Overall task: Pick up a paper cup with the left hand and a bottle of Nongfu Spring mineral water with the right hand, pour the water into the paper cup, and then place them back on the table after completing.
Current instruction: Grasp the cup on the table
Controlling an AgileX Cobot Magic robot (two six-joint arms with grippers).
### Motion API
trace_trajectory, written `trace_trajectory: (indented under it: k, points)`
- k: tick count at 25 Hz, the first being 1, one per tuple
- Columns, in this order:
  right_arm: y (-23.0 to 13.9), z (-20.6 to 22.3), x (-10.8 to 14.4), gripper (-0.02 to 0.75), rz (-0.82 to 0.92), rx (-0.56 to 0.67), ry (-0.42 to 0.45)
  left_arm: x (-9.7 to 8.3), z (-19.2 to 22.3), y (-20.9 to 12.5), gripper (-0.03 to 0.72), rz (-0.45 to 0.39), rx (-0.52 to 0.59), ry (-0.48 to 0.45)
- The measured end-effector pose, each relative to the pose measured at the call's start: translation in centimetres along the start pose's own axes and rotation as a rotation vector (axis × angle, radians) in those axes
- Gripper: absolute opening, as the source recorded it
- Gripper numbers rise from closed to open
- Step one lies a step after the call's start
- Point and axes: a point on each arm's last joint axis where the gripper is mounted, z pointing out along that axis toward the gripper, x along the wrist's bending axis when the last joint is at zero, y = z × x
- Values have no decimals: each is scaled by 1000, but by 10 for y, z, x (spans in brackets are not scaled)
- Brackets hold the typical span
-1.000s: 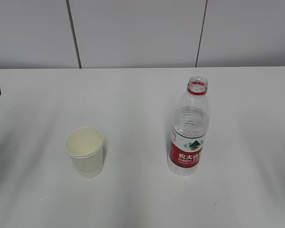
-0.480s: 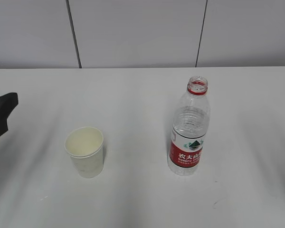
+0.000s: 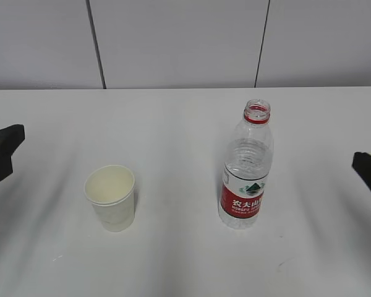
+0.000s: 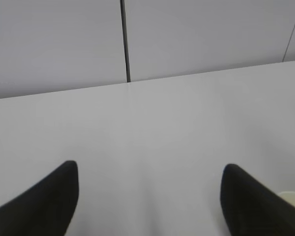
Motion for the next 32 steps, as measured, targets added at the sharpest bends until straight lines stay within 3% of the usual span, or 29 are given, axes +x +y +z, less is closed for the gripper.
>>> trace_trajectory:
  k: [8,17,26,32]
  points:
    - [-18,33,12,586,20,-19,164,-3,7,-11,542,36,55,-32]
    - [-38,52,24,586,46,-49,298,-9,-19,-52,540,67,-88,-129]
    - [-55,59,29,586,24,23,348,-22,-6,-76,540,60,4,-265]
    - [-64,61,32,586,4,55,377,-27,2,-105,524,53,159,-323]
